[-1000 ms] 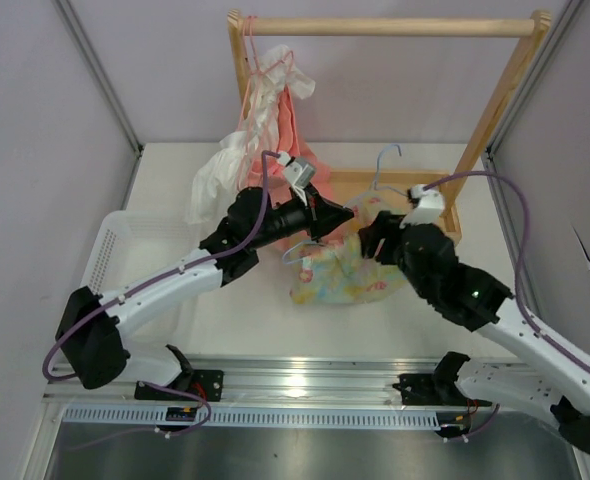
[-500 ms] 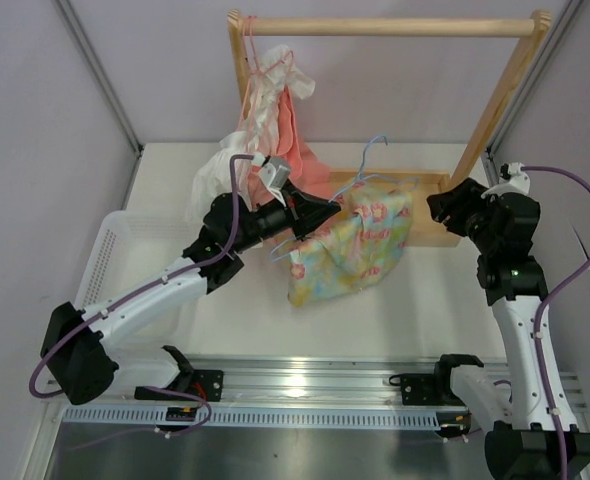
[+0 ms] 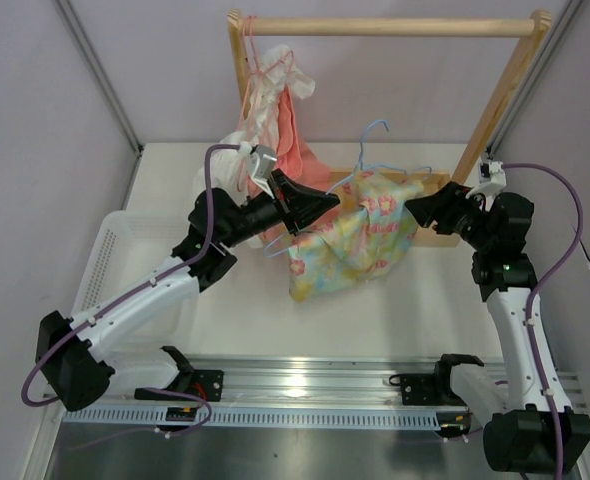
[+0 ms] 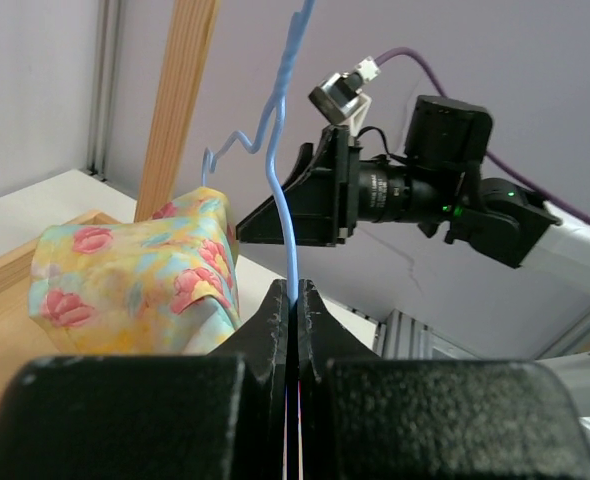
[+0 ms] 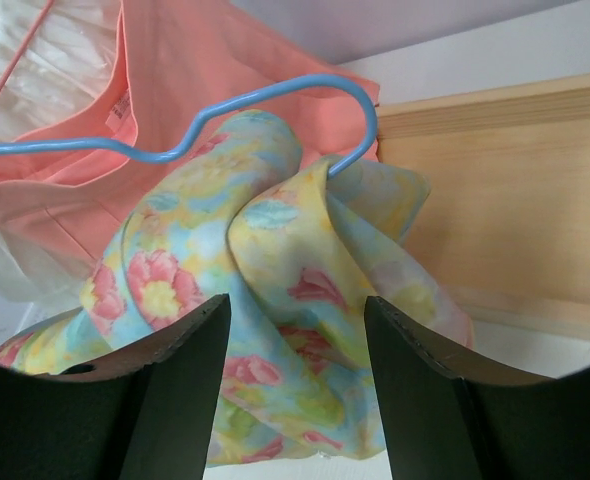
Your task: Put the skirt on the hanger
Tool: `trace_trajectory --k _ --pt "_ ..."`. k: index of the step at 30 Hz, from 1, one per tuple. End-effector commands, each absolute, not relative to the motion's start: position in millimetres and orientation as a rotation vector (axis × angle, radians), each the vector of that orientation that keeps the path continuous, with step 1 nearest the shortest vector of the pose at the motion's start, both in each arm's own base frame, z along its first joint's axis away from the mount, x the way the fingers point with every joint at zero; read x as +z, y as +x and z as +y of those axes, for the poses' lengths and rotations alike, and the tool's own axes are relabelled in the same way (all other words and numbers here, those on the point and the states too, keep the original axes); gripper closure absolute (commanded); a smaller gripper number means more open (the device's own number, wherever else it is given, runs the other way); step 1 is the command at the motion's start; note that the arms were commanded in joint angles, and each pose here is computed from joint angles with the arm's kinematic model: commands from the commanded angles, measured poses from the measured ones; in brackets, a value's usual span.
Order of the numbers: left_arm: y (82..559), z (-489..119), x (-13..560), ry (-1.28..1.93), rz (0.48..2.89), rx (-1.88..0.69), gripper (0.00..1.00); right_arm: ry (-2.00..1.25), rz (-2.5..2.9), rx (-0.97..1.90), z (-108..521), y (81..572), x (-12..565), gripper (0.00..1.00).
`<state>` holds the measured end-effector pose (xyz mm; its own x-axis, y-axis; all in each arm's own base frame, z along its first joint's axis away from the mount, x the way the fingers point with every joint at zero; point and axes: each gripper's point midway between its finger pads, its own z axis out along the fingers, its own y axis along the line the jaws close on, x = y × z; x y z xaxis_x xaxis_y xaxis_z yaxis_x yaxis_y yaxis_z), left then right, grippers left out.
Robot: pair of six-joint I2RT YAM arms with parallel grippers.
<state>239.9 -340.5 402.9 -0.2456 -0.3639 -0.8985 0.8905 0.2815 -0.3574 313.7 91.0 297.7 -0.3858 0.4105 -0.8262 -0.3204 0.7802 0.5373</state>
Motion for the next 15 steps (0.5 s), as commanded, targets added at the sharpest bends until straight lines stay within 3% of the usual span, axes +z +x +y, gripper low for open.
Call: trace_trajectory --k 1,3,5,6,7,9,10,11,13,15 --pt "216.4 -321.1 474.3 0.545 1.104 -1.363 1.0 -0.004 1.728 0.774 92.9 319.8 316.2 0.39" --pt "212.6 -319.3 476.6 0.553 1.097 -1.385 1.0 0.0 1.727 0.766 91.5 323.8 316.8 0.41" --pt "210.8 -317.2 478.4 0.552 1.089 -1.394 1.0 -0.003 1.719 0.767 91.7 325.8 318.5 0.49" --pt "210.6 -317.0 478.2 0.552 1.092 -1.404 1.0 0.006 1.714 0.774 91.8 326.2 319.6 0.55" --pt "208.4 -316.9 478.1 0.562 1.09 -1.412 1.0 0.005 1.699 0.767 91.1 325.9 324.4 0.69" --pt "209.0 -316.1 475.8 0.559 1.09 -1.42 1.0 0.008 1.68 0.753 89.5 324.5 331.5 0.76" --pt "208.5 -316.1 474.0 0.559 1.091 -1.423 1.0 0.011 1.679 0.732 86.7 323.1 338.4 0.89" --pt "207.9 -314.9 474.5 0.558 1.088 -1.422 1.0 0.023 1.674 0.702 82.4 323.3 343.2 0.93" --pt "210.3 -312.4 470.7 0.548 1.09 -1.415 1.0 0.031 1.642 0.652 76.0 316.8 363.8 1.0" --pt "210.9 -307.9 469.4 0.538 1.089 -1.409 1.0 0.058 1.62 0.602 67.7 313.5 377.3 1.0"
